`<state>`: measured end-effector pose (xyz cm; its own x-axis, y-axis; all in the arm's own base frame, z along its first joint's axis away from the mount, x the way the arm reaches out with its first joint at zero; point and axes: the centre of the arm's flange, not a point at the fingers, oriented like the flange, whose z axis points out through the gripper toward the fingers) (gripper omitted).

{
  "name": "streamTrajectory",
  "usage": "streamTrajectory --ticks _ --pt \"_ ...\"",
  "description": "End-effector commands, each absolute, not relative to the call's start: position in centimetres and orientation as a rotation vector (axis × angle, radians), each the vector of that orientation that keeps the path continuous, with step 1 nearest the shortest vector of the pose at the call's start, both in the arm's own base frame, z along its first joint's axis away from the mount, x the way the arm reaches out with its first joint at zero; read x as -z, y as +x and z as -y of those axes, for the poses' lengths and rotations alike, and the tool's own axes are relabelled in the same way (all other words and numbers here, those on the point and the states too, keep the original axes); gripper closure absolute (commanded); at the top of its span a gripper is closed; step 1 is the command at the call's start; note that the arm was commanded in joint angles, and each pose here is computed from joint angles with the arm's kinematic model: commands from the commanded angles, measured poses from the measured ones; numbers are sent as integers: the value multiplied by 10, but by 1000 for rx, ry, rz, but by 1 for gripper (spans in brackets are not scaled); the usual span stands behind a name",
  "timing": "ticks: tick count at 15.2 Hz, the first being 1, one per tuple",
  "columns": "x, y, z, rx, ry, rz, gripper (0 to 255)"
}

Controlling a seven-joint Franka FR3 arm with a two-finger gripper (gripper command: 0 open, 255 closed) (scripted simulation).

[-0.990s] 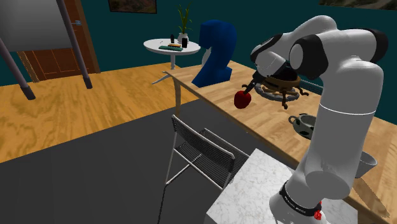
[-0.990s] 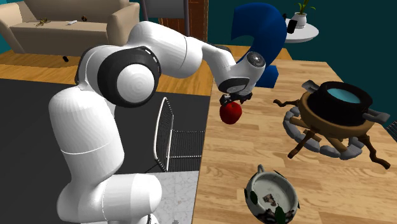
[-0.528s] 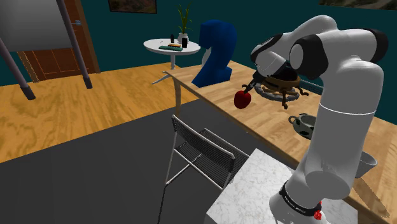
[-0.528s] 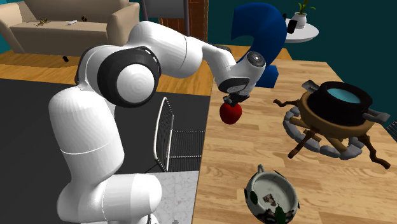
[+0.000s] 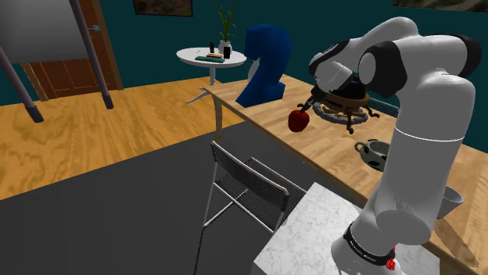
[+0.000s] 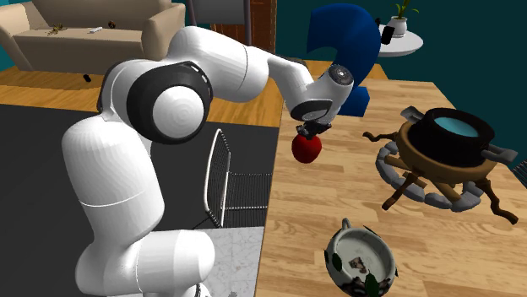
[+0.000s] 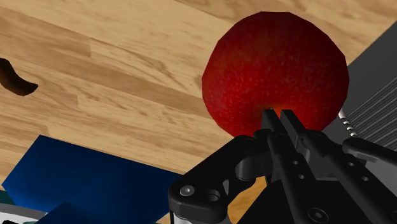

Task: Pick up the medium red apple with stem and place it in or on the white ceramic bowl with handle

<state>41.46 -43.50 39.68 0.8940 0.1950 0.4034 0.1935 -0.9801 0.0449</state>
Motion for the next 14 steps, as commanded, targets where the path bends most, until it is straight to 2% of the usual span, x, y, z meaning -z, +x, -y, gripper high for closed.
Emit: streamTrajectory --ticks 1,14 --pt "-407 415 435 -651 3054 -313 255" --pt "-476 415 435 -651 3054 -313 255"
